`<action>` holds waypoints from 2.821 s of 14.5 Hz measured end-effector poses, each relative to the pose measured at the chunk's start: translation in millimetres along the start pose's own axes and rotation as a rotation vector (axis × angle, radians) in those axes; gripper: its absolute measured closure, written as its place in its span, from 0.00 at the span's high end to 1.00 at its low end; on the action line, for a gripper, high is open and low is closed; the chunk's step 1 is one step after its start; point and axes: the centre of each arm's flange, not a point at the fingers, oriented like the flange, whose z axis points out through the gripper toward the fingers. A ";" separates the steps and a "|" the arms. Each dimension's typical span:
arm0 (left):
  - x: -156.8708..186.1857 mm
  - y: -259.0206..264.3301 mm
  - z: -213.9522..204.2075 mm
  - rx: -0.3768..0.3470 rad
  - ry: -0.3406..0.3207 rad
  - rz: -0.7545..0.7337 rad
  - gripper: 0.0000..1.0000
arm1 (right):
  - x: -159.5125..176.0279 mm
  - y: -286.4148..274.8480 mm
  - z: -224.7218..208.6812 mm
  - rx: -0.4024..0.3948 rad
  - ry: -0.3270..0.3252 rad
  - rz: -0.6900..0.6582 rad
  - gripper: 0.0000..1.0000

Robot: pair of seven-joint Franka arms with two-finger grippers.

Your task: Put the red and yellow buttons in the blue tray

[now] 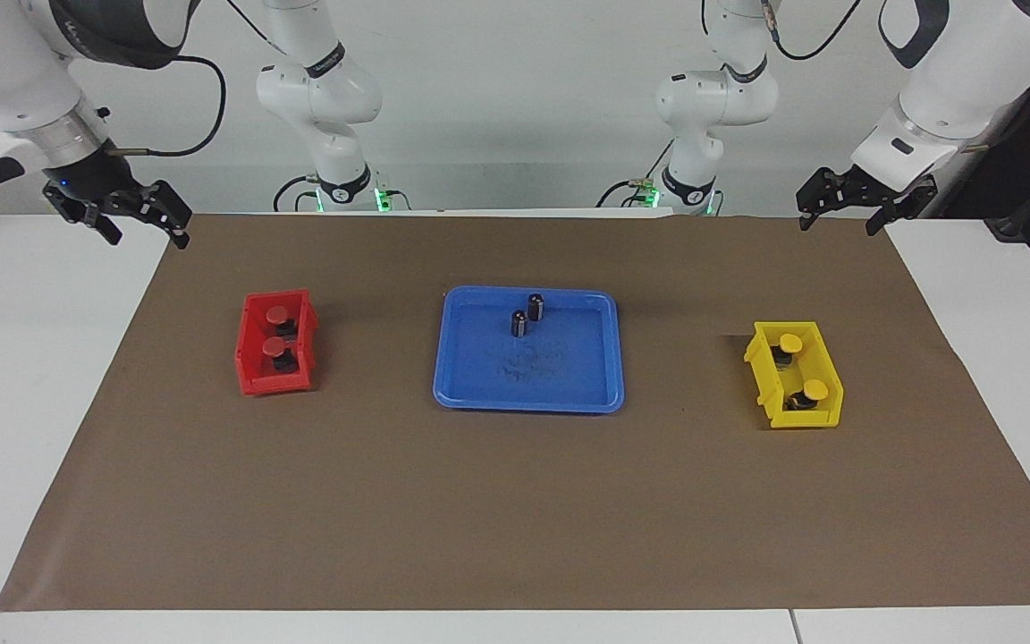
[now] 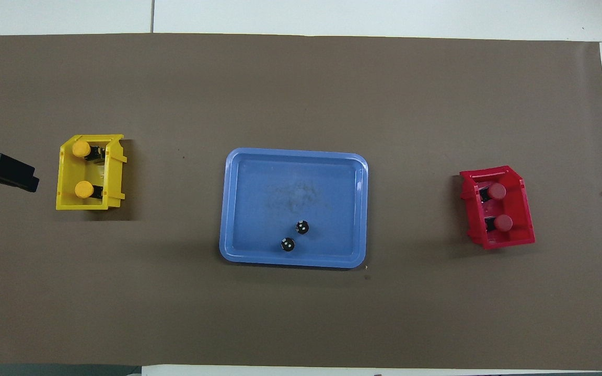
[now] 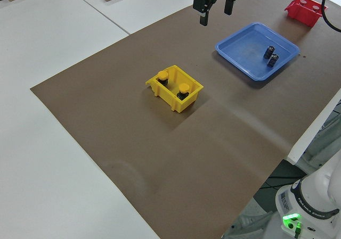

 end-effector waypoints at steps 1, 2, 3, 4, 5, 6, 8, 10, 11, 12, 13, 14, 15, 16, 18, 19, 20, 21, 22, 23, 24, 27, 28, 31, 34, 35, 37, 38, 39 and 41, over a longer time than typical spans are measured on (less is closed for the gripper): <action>0.0 0.0 0.0 0.000 0.000 0.000 1.00 | 0.0 -0.3 0.0 0.000 0.000 -0.001 1.00; 0.0 0.0 0.0 0.000 0.000 0.000 1.00 | 0.0 -0.5 0.0 0.000 0.000 -0.001 1.00; 0.0 0.0 0.0 0.000 0.000 0.000 1.00 | 0.0 -0.9 0.0 0.000 0.000 -0.002 1.00; 0.0 0.0 0.0 0.000 0.000 0.000 1.00 | 0.0 -1.2 -0.1 0.000 0.000 -0.002 1.00; 0.0 0.0 0.0 0.000 0.000 0.000 1.00 | -0.1 -1.4 -0.2 0.000 0.000 -0.003 1.00; 0.0 0.0 0.0 0.000 0.000 0.000 1.00 | -0.1 -1.5 -0.2 0.000 0.000 -0.003 1.00; 0.0 0.0 0.0 0.000 0.000 0.000 1.00 | -0.3 -1.6 0.0 0.000 -0.002 -0.003 1.00; 0.0 0.0 0.0 0.000 0.000 0.000 1.00 | -1.6 -1.9 0.5 0.001 -0.012 -0.005 1.00; 0.0 0.0 0.0 0.000 0.000 0.000 1.00 | -1.9 -2.0 0.3 0.001 -0.012 -0.010 1.00; 0.0 0.0 0.0 0.000 0.000 0.000 1.00 | -1.9 -2.0 0.3 0.001 -0.012 -0.016 1.00; 0.0 0.0 0.0 0.000 0.000 0.000 1.00 | -1.9 -2.6 0.5 0.001 -0.013 -0.020 1.00; 0.0 0.0 0.0 0.000 0.000 0.000 1.00 | -1.5 -6.6 0.9 0.001 -0.014 -0.033 1.00; 0.0 0.0 0.1 0.000 0.000 0.000 1.00 | -0.2 -17.0 1.6 -0.001 -0.014 -0.056 1.00; 0.0 0.0 0.1 0.000 0.000 0.000 1.00 | 2.2 -30.6 2.9 -0.003 -0.009 -0.082 1.00; 0.0 0.0 0.1 0.000 0.000 0.000 1.00 | 11.3 -54.3 13.0 -0.008 0.004 -0.125 1.00; 0.0 0.0 0.1 0.000 0.000 0.000 1.00 | 16.9 -60.3 24.0 -0.009 0.011 -0.135 1.00; 0.0 0.0 0.1 0.000 0.000 0.000 1.00 | 22.9 -61.3 38.3 -0.010 0.018 -0.137 1.00; 0.0 0.0 0.1 0.000 0.000 0.000 1.00 | 29.1 -59.8 54.7 -0.011 0.020 -0.134 1.00; 0.1 0.0 0.1 0.000 0.000 0.000 1.00 | 35.6 -58.4 71.9 -0.012 0.019 -0.132 1.00; 0.1 0.0 0.1 0.000 0.000 0.000 1.00 | 41.5 -58.1 88.7 -0.012 0.018 -0.131 1.00; 0.1 0.0 0.0 0.000 0.001 0.000 1.00 | 46.0 -58.5 106.6 -0.013 0.022 -0.132 1.00; 0.1 0.0 0.0 0.000 0.001 0.000 1.00 | 45.2 -61.7 164.2 -0.014 0.028 -0.138 0.96; 0.1 0.0 0.0 0.000 0.001 0.000 1.00 | 42.0 -63.5 178.1 -0.012 0.021 -0.141 0.96; 0.1 0.0 0.0 0.000 0.001 0.000 1.00 | 33.1 -66.5 202.9 -0.010 0.009 -0.146 0.82; 0.1 0.0 0.0 0.000 0.001 0.000 1.00 | 22.7 -66.4 219.6 -0.009 0.027 -0.147 0.76; 0.1 0.0 0.0 0.000 0.001 0.000 1.00 | 20.1 -66.2 223.4 -0.009 0.031 -0.147 0.76; 0.1 0.0 0.1 0.000 0.001 0.000 1.00 | 16.1 -66.2 230.0 -0.009 0.036 -0.147 0.73; 0.1 0.0 0.1 0.000 0.001 0.000 1.00 | 14.0 -66.9 234.0 -0.009 0.042 -0.149 0.73; 0.1 0.0 0.1 0.000 0.001 0.000 1.00 | 11.3 -69.9 238.5 -0.009 0.049 -0.154 0.71; 0.1 0.0 0.1 0.000 0.001 0.000 1.00 | 6.0 -77.2 246.2 -0.009 0.049 -0.168 0.71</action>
